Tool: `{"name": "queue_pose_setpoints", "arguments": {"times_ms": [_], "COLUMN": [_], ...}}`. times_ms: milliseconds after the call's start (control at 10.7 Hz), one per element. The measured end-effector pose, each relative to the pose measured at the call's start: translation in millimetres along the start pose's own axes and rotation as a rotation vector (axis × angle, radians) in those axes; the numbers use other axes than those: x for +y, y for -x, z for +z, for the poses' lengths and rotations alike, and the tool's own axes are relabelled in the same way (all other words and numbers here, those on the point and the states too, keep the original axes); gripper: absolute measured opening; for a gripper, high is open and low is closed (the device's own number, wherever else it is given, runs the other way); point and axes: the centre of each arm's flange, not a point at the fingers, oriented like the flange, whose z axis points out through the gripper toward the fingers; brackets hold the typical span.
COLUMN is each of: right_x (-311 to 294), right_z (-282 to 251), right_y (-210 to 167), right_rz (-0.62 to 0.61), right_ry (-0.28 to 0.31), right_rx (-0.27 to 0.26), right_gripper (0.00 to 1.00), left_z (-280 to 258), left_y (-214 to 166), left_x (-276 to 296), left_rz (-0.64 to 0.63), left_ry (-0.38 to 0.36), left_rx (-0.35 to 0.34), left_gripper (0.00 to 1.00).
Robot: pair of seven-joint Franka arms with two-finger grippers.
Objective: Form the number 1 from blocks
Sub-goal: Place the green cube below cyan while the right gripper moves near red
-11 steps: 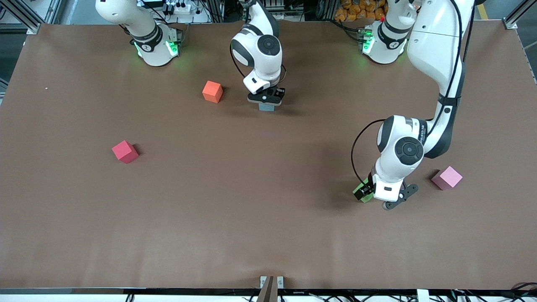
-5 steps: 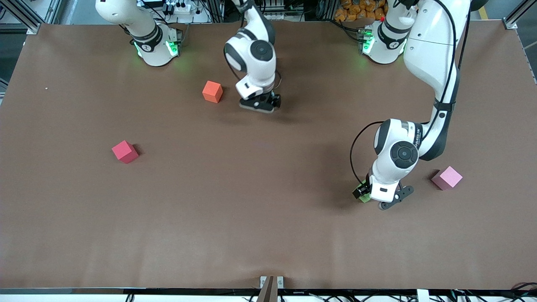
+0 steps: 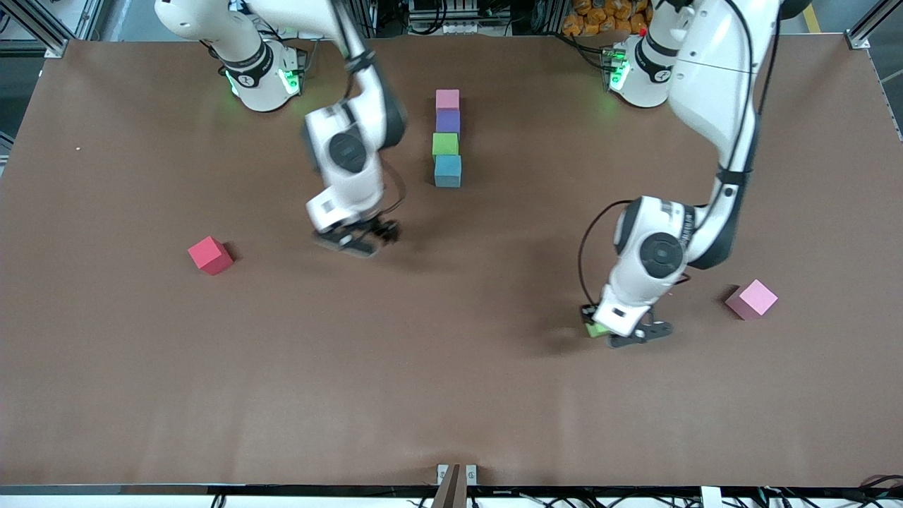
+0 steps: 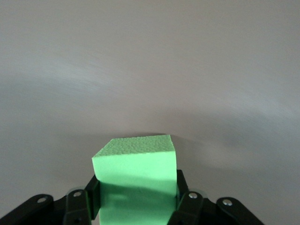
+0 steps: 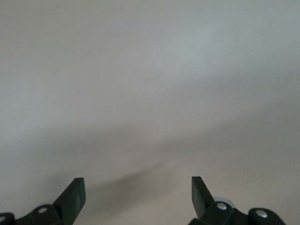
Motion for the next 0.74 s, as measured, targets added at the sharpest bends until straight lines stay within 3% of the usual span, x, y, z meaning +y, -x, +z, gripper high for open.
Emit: {"name": "queue_pose_setpoints", "arguments": {"times_ms": [372, 745], "right_x": [145, 262], "right_z": [13, -7], "right_y": [-113, -187], "right_rz": [-0.01, -0.051], "right_ry": [0.001, -0.023], "right_rx": [-0.021, 0.035], "right_gripper": [1.0, 1.0], "left_z": [-16, -25], "left_y": [102, 199], "left_x": [134, 213], "left_rz": [0.09, 0.085], "left_ry": [0.056, 0.096], "left_rx": [-0.052, -0.143], "left_gripper": [0.6, 0.6]}}
